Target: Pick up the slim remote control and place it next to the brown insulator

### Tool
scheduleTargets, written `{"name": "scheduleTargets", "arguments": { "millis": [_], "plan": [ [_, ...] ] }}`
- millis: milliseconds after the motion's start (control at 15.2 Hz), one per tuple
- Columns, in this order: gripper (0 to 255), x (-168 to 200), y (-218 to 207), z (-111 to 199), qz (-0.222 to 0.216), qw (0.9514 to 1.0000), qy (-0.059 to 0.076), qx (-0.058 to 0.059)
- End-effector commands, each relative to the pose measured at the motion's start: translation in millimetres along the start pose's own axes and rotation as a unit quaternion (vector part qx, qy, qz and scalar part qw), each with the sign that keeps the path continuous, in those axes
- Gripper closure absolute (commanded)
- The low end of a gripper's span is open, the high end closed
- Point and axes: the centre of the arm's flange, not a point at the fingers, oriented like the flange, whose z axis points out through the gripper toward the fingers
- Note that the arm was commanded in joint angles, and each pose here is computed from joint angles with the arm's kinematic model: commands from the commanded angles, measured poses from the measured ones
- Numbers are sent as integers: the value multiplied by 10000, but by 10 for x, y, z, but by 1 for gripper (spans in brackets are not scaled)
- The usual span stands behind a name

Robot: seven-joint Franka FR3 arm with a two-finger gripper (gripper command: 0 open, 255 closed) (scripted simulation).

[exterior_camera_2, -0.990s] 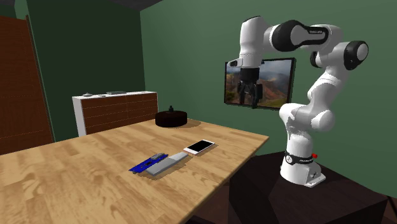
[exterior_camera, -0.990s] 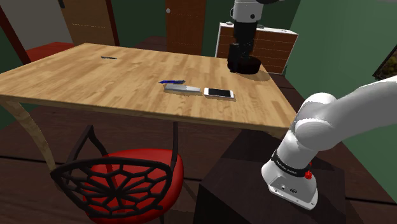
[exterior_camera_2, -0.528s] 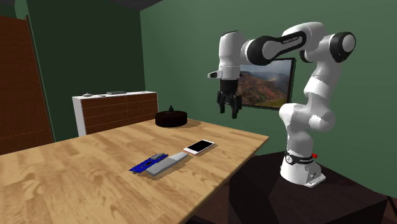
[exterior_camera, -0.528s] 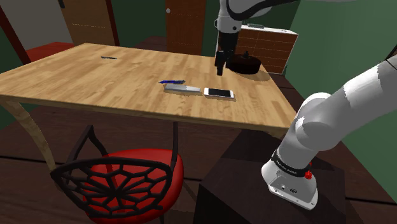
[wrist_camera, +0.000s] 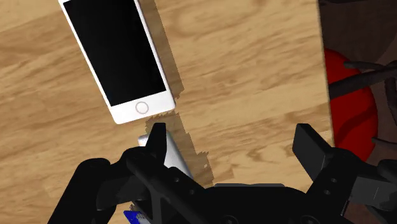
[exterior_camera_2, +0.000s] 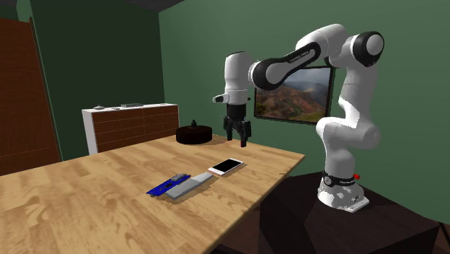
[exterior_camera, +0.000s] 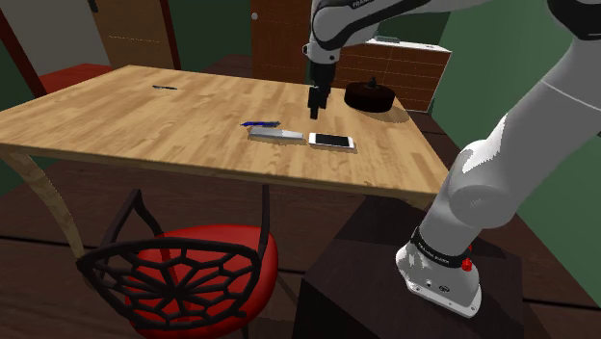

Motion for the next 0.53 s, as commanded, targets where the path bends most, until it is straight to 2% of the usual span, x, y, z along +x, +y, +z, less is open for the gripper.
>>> {"name": "scheduleTargets", "arguments": {
  "millis": [0,462],
  "plan": [
    [0,191,111,166,-201,9998,29,14],
    [0,914,413,628,-866,9961,124,88]
  ]
}}
